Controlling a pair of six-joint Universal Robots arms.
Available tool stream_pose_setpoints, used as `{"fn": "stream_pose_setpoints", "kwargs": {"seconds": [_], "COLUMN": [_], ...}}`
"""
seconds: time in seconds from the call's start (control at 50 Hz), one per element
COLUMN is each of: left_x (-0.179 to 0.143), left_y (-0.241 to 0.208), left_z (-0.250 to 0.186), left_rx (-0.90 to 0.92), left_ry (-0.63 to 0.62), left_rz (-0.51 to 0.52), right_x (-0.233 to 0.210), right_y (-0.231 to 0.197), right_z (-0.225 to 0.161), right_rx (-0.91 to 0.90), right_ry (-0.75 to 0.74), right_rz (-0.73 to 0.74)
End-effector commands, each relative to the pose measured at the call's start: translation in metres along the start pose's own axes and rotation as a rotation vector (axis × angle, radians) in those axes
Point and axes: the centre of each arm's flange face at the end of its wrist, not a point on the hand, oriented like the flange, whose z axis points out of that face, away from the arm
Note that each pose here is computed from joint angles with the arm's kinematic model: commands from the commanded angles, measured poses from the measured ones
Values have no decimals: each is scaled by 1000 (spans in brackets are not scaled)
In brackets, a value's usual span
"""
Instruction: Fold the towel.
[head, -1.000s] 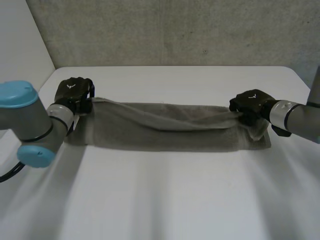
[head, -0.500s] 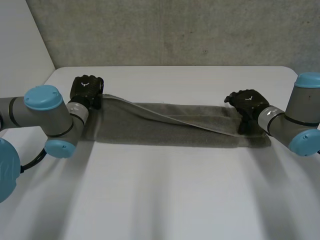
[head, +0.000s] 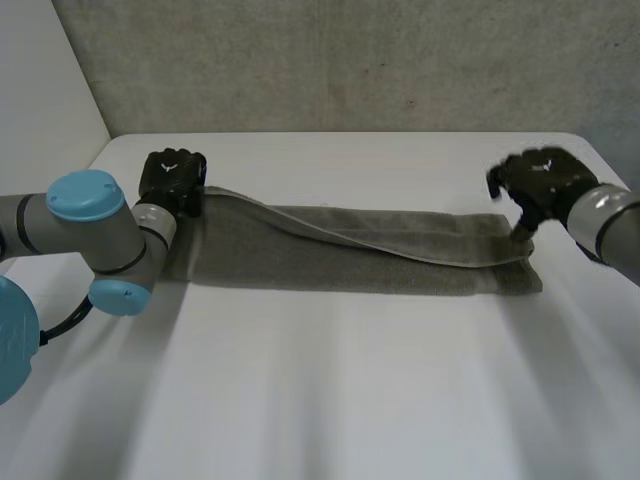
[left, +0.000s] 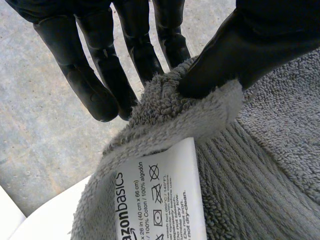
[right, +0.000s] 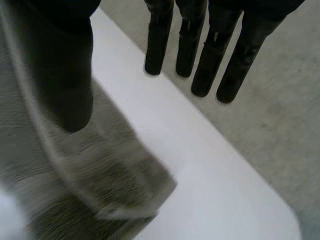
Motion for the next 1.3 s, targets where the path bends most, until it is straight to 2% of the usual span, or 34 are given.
{"fn": "stream_pose_setpoints", "kwargs": {"seconds": [0.02,0.26,0.58,0.7,0.8,1.14,1.3], "left_x": [0,1,8,8,8,7,6], "left_y": [2,0,-3,-2,-2,1,3], "left_z": [0,-1,-6,-6,-5,-2,1], "left_rx": [-2,-3,-3,-4,4,7,-5], "left_ry": [1,-1,20,22,17,15,10], "left_rz": [0,-1,-2,-2,-1,5,70], "right_x": [0,-2,4,11,27,12,13], "right_y": [32,51,75,68,56,50,45], "right_z": [-21,-16,34,54,70,36,26], "right_rx": [-223,-299,-295,-217,-60,-100,-88], "right_ry": [-83,-109,-89,-22,116,73,53], "right_rz": [100,111,102,118,149,166,164]}}
